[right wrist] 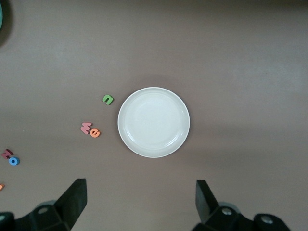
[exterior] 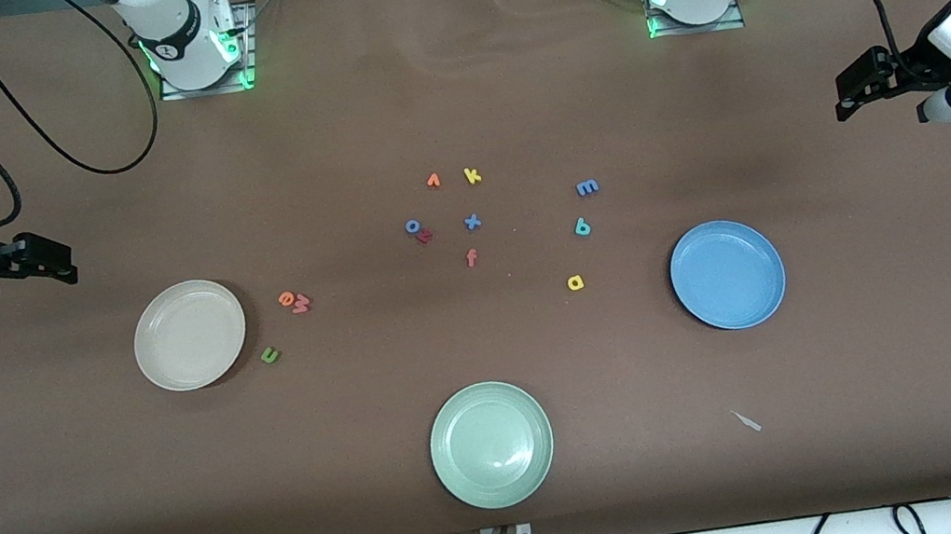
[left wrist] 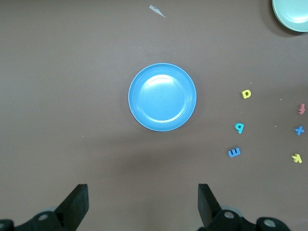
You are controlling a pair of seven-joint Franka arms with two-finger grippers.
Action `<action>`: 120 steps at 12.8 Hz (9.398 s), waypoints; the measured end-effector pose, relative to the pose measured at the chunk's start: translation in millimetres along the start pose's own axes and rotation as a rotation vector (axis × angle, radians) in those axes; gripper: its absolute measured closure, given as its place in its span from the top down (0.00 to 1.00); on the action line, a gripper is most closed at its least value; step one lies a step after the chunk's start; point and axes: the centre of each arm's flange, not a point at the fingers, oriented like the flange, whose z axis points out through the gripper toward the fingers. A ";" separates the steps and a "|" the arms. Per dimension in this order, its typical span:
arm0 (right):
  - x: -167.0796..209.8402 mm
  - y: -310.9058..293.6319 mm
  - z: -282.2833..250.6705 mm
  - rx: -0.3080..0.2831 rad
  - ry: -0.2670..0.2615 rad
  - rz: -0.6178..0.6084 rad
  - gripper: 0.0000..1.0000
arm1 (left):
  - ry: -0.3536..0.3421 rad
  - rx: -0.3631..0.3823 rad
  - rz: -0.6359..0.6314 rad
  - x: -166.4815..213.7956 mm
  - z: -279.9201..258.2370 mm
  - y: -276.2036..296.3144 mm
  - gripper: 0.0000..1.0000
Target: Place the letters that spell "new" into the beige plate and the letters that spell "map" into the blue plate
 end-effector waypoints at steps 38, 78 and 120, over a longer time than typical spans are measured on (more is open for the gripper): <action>-0.1 -0.3 -0.3 -0.001 0.001 0.000 1.00 | -0.031 -0.005 -0.012 22.5 20.3 8.0 1.00; 0.1 -0.7 -0.5 -0.001 0.003 0.000 1.00 | -0.037 -0.006 -0.012 24.8 23.9 9.2 1.00; 0.7 -0.6 -1.4 -0.001 0.008 0.000 1.00 | -0.164 -0.035 0.051 88.2 159.4 42.8 1.00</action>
